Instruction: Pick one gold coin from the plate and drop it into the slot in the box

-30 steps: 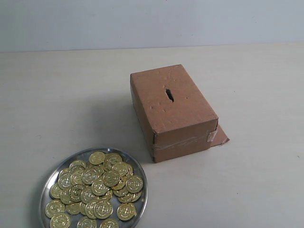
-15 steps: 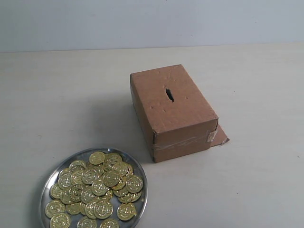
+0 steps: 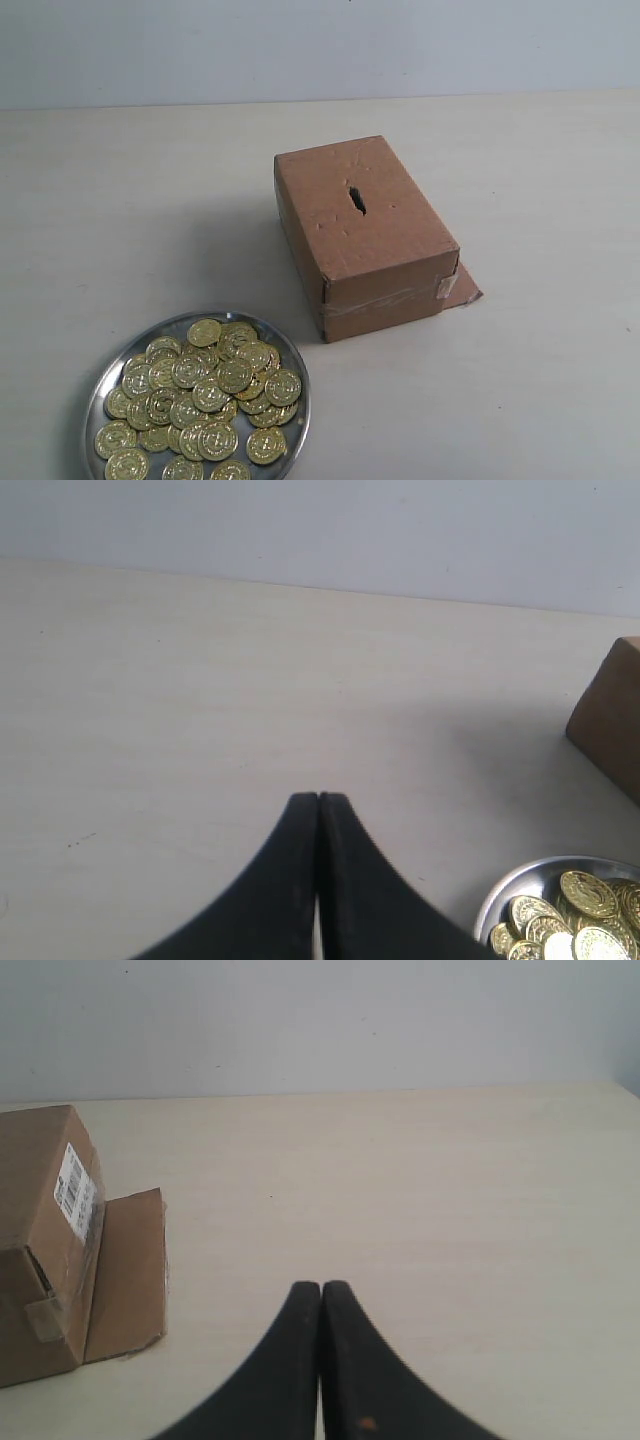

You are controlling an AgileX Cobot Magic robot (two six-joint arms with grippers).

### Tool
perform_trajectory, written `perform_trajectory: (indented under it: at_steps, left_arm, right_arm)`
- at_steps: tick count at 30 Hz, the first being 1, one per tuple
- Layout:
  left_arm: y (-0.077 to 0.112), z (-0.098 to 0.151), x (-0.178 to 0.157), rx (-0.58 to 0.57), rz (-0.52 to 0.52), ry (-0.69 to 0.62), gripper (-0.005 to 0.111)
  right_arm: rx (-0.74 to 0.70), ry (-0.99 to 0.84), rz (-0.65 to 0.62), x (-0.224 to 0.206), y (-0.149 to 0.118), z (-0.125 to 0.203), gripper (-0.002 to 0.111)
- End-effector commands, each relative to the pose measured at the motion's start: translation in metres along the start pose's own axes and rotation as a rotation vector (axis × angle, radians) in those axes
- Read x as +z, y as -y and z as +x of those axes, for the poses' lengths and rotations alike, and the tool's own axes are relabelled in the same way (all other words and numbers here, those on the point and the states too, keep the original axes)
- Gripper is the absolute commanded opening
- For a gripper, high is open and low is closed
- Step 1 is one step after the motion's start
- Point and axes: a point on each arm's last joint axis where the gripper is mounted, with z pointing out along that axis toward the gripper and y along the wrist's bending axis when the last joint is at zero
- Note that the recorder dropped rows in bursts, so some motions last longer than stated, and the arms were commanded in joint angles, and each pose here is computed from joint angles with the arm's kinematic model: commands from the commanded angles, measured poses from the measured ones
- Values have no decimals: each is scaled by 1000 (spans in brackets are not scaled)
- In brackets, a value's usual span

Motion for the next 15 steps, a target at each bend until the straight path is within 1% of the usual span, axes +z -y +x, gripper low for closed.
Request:
perform_trajectory:
  at_steps: [1, 15]
  left_arm:
    - [0, 0, 0, -2, 3, 11, 0]
    - [0, 0, 0, -2, 3, 11, 0]
  right_arm:
    - [-8, 13, 6, 0, 0, 0, 0]
    - [-1, 13, 5, 0, 0, 0, 0]
